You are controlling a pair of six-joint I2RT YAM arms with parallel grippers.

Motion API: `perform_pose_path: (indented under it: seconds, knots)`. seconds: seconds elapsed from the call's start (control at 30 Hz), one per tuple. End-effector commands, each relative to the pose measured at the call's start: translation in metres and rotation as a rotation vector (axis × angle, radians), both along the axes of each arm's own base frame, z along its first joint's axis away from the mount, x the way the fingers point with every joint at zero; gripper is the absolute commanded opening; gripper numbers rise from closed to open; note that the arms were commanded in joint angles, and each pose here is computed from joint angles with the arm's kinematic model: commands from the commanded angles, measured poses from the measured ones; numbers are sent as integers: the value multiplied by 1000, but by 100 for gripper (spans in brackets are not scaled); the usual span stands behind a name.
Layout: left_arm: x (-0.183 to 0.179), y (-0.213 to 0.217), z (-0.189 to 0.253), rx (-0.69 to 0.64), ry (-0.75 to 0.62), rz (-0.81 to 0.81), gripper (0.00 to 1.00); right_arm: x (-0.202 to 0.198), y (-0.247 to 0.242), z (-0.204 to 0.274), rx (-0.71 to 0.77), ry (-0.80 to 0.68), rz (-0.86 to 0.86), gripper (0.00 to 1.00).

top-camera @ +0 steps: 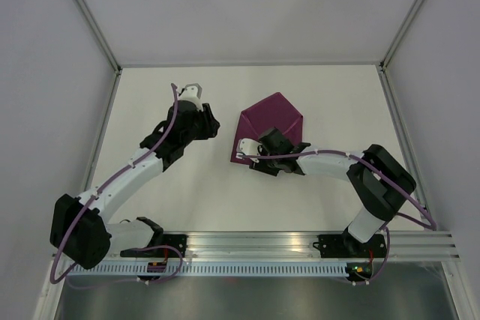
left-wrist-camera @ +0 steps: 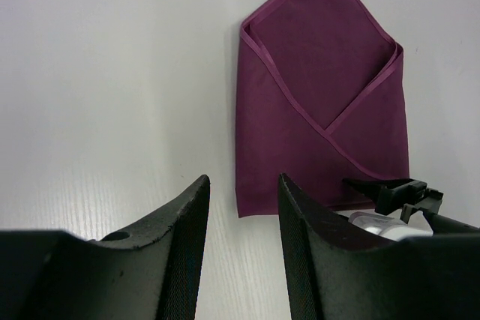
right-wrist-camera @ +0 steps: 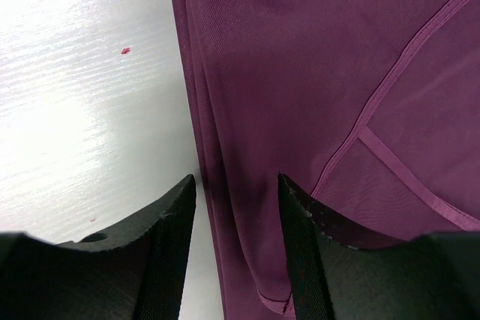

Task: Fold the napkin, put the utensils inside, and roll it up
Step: Roll the napkin with the utensil

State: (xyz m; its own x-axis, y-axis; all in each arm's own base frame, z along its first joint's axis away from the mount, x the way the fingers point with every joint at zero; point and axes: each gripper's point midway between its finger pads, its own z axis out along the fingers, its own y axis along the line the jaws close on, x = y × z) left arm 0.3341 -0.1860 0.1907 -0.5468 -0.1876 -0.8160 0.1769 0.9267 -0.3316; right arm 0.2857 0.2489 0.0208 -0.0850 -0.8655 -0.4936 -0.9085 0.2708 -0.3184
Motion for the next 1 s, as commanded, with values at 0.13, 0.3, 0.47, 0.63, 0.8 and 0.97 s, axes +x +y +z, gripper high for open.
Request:
perform_pose_path:
  seconds: [0.13,0.3,0.47,0.63,0.8,0.97]
  knots:
    - [12,-8,13,8,-45,-44,47,-4,-10,-19,-57,11,3,55]
    - [13,-10,7,13,-35,-52,47,-8,-14,-29,-75,21,9,54]
    - [12,-13,0,14,-27,-70,47,-11,-20,-37,-101,30,17,53]
    - [13,-16,-6,18,-16,-89,47,-16,-26,-43,-123,57,31,53]
    - [13,-19,-10,20,-12,-108,47,-20,-30,-52,-129,104,37,53]
    - [13,-22,-14,22,-1,-128,47,-26,-35,-57,-139,162,52,47]
